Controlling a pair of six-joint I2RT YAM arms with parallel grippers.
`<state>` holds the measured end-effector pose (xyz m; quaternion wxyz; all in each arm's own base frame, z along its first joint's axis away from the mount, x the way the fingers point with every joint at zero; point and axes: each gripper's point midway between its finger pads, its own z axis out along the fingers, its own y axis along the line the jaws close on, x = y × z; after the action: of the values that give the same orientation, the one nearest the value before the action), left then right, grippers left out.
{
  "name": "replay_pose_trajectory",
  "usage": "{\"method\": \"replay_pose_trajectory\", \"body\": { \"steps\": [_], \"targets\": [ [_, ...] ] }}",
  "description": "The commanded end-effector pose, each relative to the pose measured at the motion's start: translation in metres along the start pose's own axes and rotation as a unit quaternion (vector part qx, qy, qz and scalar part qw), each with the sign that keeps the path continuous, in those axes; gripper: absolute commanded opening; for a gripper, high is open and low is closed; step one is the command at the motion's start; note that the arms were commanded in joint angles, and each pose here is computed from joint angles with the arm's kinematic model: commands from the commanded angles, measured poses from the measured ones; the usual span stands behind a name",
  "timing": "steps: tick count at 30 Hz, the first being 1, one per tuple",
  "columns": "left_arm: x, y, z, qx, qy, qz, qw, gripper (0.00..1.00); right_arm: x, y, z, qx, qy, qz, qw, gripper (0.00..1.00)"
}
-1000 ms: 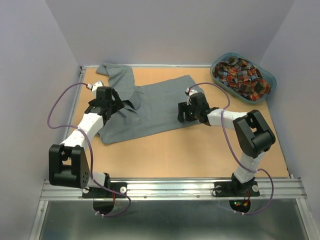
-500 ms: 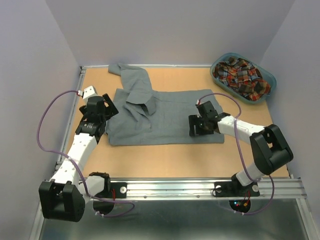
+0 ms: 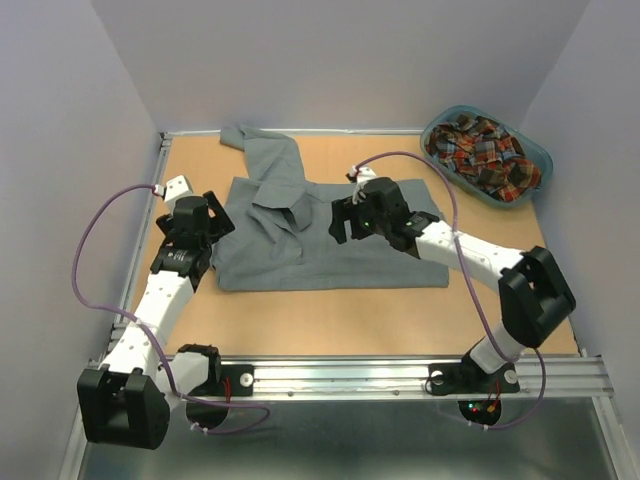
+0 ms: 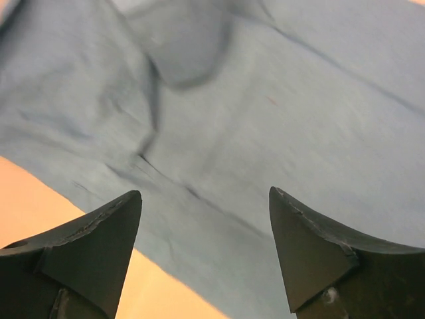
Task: Fold and stack the long sleeve shirts
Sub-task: Fold the shirt
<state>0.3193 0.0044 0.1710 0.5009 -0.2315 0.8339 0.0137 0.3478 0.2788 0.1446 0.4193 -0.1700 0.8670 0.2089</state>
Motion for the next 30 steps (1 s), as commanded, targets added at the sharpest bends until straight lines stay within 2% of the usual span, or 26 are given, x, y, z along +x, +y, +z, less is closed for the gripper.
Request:
{"method": "replay_pose_trajectory", "body": {
  "steps": [1, 7, 8, 10, 16, 20, 25, 28, 30],
  "targets": [
    [-0.015, 0.003, -0.007, -0.005, -0.029, -0.006, 1.000, 0.94, -0.055, 0.042, 0.035, -0.084, -0.084, -0.027, 0.993, 0.86],
    [-0.015, 0.002, -0.008, 0.001, -0.030, -0.012, 0.999, 0.94, -0.085, 0.040, 0.082, -0.050, -0.112, 0.066, 0.990, 0.88],
    [-0.015, 0.001, -0.009, 0.003, -0.031, -0.013, 0.999, 0.94, -0.100, 0.045, 0.083, -0.055, -0.125, 0.101, 0.985, 0.88],
    [-0.016, 0.001, -0.009, 0.004, -0.031, -0.013, 0.999, 0.94, -0.103, 0.045, 0.097, -0.049, -0.127, 0.161, 0.978, 0.88],
    [-0.017, 0.002, -0.009, 0.010, -0.031, -0.020, 0.999, 0.94, -0.116, 0.040, 0.133, -0.024, -0.142, 0.259, 0.955, 0.84],
    [-0.018, 0.001, -0.010, 0.013, -0.032, -0.021, 0.999, 0.94, -0.121, 0.037, 0.153, -0.010, -0.142, 0.278, 0.950, 0.81],
    [-0.018, 0.001, -0.010, 0.014, -0.033, -0.023, 0.999, 0.94, -0.093, 0.027, 0.184, 0.015, -0.111, 0.281, 0.953, 0.78],
    [-0.018, 0.001, -0.009, 0.015, -0.031, -0.024, 0.999, 0.94, -0.086, 0.025, 0.190, 0.021, -0.106, 0.276, 0.955, 0.73],
    [-0.018, 0.001, -0.009, 0.016, -0.031, -0.025, 0.999, 0.94, -0.089, 0.026, 0.191, 0.017, -0.107, 0.256, 0.961, 0.63]
  ]
}}
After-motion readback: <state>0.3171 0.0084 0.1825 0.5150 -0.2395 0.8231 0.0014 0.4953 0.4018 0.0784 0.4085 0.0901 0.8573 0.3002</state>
